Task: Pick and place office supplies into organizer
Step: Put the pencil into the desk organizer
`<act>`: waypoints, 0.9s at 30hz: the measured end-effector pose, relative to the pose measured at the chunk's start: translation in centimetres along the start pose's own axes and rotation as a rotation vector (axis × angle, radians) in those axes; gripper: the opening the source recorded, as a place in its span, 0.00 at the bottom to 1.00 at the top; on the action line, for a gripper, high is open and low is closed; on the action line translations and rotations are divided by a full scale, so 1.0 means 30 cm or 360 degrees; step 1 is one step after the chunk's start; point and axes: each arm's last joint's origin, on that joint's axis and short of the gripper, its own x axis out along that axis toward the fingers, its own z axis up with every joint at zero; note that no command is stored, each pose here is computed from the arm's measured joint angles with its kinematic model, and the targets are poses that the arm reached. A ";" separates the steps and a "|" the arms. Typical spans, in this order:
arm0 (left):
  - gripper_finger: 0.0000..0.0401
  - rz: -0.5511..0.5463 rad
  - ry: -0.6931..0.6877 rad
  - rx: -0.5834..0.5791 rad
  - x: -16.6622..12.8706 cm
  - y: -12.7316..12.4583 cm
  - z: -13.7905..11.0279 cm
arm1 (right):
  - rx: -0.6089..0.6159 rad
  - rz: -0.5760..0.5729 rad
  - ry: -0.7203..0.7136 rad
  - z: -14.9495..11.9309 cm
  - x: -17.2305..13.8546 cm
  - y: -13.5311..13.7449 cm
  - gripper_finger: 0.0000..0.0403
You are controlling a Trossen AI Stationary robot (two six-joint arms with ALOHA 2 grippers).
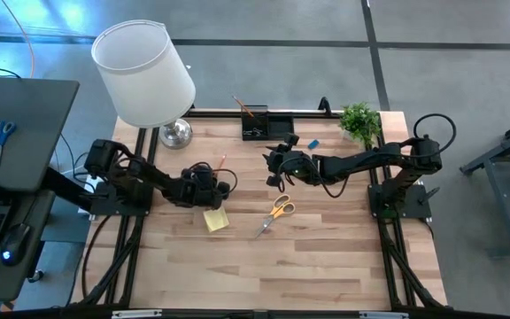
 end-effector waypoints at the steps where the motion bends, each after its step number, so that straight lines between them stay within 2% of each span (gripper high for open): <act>1: 0.05 -0.0003 -0.0005 0.0006 -0.002 -0.001 -0.003 | 0.0000 0.0000 0.0000 0.000 0.000 0.000 0.29; 6: 0.01 -0.0018 -0.0035 0.0025 -0.012 -0.006 -0.013 | -0.0001 0.0000 0.0001 0.000 0.000 0.000 0.29; 16: 0.01 -0.0037 -0.0049 0.0073 -0.012 -0.010 -0.011 | 0.0016 -0.0008 0.0004 0.000 0.000 0.000 0.29; 21: 0.00 -0.0088 -0.0032 0.0081 -0.028 -0.015 0.009 | 0.0018 -0.0108 0.0031 0.003 -0.008 -0.013 0.29; 27: 0.00 -0.0205 -0.0034 0.0119 -0.070 -0.025 0.058 | 0.0054 -0.0121 -0.0006 0.029 -0.043 -0.046 0.29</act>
